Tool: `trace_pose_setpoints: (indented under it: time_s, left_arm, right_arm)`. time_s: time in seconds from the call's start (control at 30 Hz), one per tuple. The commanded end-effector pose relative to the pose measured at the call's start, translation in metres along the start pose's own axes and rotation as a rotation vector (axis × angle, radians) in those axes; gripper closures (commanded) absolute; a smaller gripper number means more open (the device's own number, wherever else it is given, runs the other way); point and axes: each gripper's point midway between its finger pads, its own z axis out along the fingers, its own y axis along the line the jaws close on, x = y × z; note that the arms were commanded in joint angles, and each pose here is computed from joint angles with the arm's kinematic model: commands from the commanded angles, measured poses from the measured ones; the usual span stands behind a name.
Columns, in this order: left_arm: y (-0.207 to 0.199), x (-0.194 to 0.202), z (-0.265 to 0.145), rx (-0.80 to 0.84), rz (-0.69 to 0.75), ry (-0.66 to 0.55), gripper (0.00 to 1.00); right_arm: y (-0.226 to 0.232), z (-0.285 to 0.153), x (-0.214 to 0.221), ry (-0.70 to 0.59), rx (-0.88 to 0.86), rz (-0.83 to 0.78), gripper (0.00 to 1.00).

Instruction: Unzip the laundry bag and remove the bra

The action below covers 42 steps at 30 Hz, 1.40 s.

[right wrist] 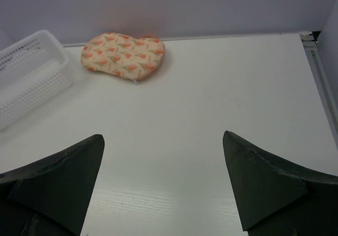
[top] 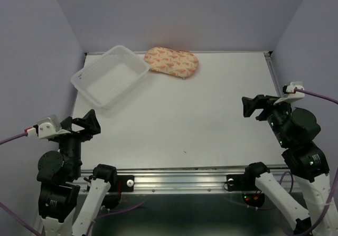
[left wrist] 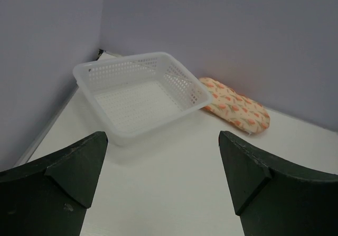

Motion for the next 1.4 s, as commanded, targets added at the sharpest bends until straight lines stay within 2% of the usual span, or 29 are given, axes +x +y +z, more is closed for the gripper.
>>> trace_pose_setpoints:
  time_s: [0.0, 0.2, 0.33, 0.43, 0.53, 0.63, 0.67, 0.77, 0.83, 0.87, 0.93, 1.0, 1.03, 1.1, 1.13, 1.2, 1.23, 1.37]
  left_arm:
    - [-0.006, 0.001, 0.013, 0.004, 0.005, 0.011, 0.01]
    - [-0.011, 0.009, 0.021, 0.007, -0.008, 0.057, 0.01]
    - [-0.018, 0.019, 0.028, 0.025, -0.030, 0.097, 0.01]
    - [-0.020, 0.023, 0.031, 0.021, -0.062, 0.113, 0.01]
    - [-0.022, 0.023, 0.033, 0.021, -0.089, 0.109, 0.01]
    - [-0.025, 0.019, 0.034, 0.032, -0.097, 0.104, 0.01]
    - [-0.026, 0.018, 0.034, 0.035, -0.101, 0.105, 0.01]
    - [-0.030, 0.020, 0.035, 0.046, -0.104, 0.121, 0.01]
    - [-0.034, 0.023, 0.035, 0.067, -0.103, 0.139, 0.01]
    - [-0.034, 0.023, 0.034, 0.067, -0.109, 0.144, 0.01]
    - [-0.037, 0.025, 0.033, 0.079, -0.116, 0.154, 0.01]
    - [-0.038, 0.026, 0.032, 0.085, -0.125, 0.161, 0.01]
    - [-0.039, 0.027, 0.030, 0.095, -0.126, 0.170, 0.01]
    - [-0.040, 0.028, 0.028, 0.099, -0.134, 0.176, 0.01]
    - [-0.039, 0.030, 0.026, 0.098, -0.133, 0.182, 0.01]
    - [-0.039, 0.031, 0.024, 0.102, -0.135, 0.188, 0.01]
    - [-0.038, 0.031, 0.023, 0.098, -0.135, 0.192, 0.01]
    - [-0.038, 0.029, 0.019, 0.098, -0.137, 0.197, 0.01]
  right_arm:
    - [0.021, 0.013, -0.005, -0.011, -0.092, 0.012, 0.00]
    - [0.058, 0.036, 0.030, 0.138, -0.259, 0.078, 0.00]
    - [0.068, 0.068, 0.060, 0.239, -0.231, 0.229, 0.00]
    - [0.078, 0.085, 0.086, 0.304, -0.262, 0.271, 0.00]
    - [0.097, 0.112, 0.115, 0.374, -0.334, 0.299, 0.00]
    - [0.102, 0.151, 0.133, 0.428, -0.297, 0.333, 0.00]
    - [0.101, 0.170, 0.152, 0.470, -0.271, 0.338, 0.00]
    - [0.103, 0.206, 0.158, 0.452, -0.229, 0.378, 0.00]
    - [0.100, 0.234, 0.182, 0.467, -0.172, 0.415, 0.00]
    - [0.102, 0.247, 0.175, 0.432, -0.169, 0.434, 0.00]
    - [0.099, 0.273, 0.193, 0.426, -0.120, 0.470, 0.00]
    - [0.101, 0.292, 0.193, 0.397, -0.109, 0.490, 0.00]
    - [0.097, 0.303, 0.212, 0.416, -0.079, 0.493, 0.00]
    - [0.097, 0.325, 0.206, 0.375, -0.074, 0.534, 0.00]
    - [0.096, 0.334, 0.225, 0.401, -0.053, 0.551, 0.00]
    - [0.095, 0.352, 0.220, 0.362, -0.057, 0.574, 0.00]
    - [0.094, 0.360, 0.235, 0.373, -0.045, 0.589, 0.00]
    - [0.092, 0.382, 0.249, 0.364, -0.034, 0.652, 0.00]
